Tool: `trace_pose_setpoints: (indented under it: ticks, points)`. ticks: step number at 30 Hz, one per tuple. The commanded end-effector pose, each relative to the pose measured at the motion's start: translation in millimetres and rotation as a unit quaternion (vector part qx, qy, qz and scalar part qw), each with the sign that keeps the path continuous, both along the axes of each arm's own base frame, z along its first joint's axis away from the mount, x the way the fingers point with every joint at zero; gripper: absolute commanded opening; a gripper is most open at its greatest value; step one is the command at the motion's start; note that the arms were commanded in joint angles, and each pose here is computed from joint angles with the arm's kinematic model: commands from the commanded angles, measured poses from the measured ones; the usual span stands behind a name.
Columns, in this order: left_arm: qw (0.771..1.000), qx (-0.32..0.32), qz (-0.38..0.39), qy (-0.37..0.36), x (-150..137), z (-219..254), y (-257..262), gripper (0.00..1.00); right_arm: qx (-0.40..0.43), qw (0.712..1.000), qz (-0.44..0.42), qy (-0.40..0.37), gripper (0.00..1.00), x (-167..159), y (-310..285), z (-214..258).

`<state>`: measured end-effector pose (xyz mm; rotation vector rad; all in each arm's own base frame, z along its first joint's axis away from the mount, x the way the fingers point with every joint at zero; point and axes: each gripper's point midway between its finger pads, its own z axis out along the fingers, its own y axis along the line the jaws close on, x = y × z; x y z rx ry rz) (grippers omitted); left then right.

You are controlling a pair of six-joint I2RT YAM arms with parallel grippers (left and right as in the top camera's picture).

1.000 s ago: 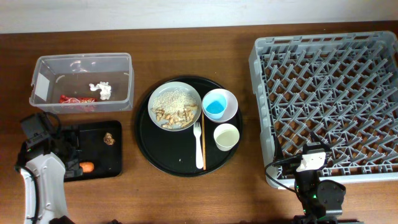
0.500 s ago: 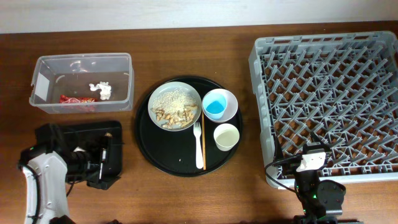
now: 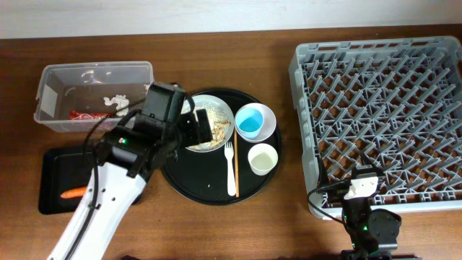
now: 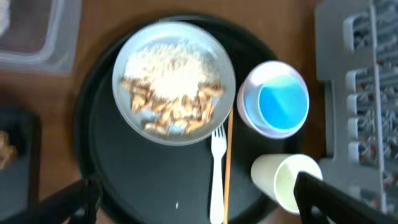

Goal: Sort waste into correct bins and load items into the dishwasher rack
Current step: 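Reach the left gripper to the white plate and grip its rim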

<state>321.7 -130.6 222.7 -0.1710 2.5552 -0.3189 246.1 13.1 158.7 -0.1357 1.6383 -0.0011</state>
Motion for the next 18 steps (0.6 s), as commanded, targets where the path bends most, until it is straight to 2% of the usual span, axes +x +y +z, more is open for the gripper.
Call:
trace_pose_setpoints:
  ticks: [1,2,3,6,8,9,10,12,15,18]
  points:
    - [0.992,0.062,-0.113,0.014,17,-33,-15,0.94,-0.004,1.0,0.001,0.002,0.99,0,1,-3]
    - [0.99,0.068,-0.116,0.034,23,-51,-19,0.94,-0.004,1.0,0.001,0.002,0.99,0,1,-3]
    - [0.99,0.071,-0.113,0.051,27,-66,-21,0.99,-0.004,1.0,0.001,0.002,0.99,0,1,-3]
    - [0.986,0.063,-0.125,0.088,35,-102,-34,0.99,-0.004,1.0,0.001,0.002,0.99,0,1,-3]
    - [0.968,0.102,-0.215,0.084,32,-122,-55,0.89,-0.004,1.0,0.001,0.002,0.99,0,1,-3]
    - [0.958,0.129,-0.243,0.085,30,-134,-65,0.89,-0.004,1.0,0.001,0.002,0.99,0,1,-3]
    - [0.953,0.165,-0.242,0.083,33,-145,-65,0.83,-0.004,1.0,0.001,0.002,0.99,0,1,-3]
    - [0.93,0.195,-0.297,0.09,30,-164,-72,0.83,-0.004,1.0,0.001,0.002,0.99,0,1,-3]
    - [0.927,0.199,-0.3,0.102,31,-180,-73,0.82,-0.004,1.0,0.001,0.002,0.99,0,1,-3]
    - [0.925,0.201,-0.301,0.112,31,-193,-72,0.71,-0.004,1.0,0.001,0.002,0.99,0,1,-3]
